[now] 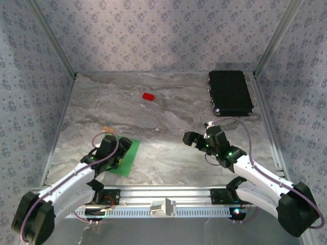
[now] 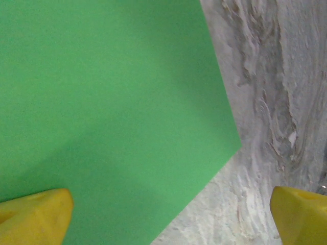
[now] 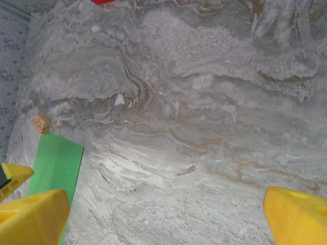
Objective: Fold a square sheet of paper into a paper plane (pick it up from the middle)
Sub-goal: Move the square sheet of paper to the center of the table.
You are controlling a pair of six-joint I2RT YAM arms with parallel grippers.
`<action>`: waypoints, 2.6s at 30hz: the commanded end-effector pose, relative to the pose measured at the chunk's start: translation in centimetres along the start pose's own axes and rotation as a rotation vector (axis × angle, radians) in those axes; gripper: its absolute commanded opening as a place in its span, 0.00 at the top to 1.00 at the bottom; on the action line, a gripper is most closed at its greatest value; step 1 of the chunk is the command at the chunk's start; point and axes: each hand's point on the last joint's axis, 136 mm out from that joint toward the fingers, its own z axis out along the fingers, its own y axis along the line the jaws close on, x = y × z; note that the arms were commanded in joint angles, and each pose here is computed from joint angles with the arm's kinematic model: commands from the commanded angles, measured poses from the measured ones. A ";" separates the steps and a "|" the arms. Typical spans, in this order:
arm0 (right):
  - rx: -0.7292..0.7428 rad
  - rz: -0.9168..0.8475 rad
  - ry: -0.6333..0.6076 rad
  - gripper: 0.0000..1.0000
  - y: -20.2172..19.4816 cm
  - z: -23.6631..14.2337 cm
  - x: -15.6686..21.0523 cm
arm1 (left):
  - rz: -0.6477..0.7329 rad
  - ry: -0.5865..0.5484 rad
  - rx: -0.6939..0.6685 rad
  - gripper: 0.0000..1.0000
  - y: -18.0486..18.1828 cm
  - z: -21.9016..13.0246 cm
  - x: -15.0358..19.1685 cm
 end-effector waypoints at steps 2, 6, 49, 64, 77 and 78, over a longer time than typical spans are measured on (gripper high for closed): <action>-0.034 0.027 0.000 0.01 0.3 -0.2 0.5 | -0.008 0.029 0.053 0.00 -4.5 1.1 1.6; -0.044 0.031 -0.010 0.01 0.3 -0.4 0.5 | 0.106 0.071 0.086 0.00 -8.0 1.9 3.3; -0.026 -0.058 0.114 0.01 2.6 1.7 2.6 | 0.436 0.305 -0.125 0.00 -6.2 6.3 6.4; 0.057 0.023 0.083 0.01 -0.5 0.5 2.2 | 0.735 0.261 -0.152 0.00 -12.1 5.3 8.5; 0.027 0.013 0.134 0.01 1.0 1.5 2.7 | 0.850 0.412 -0.224 0.00 -8.9 5.9 9.3; 0.030 0.014 0.137 0.01 1.0 1.5 2.8 | 0.841 0.417 -0.219 0.00 -8.9 6.1 9.6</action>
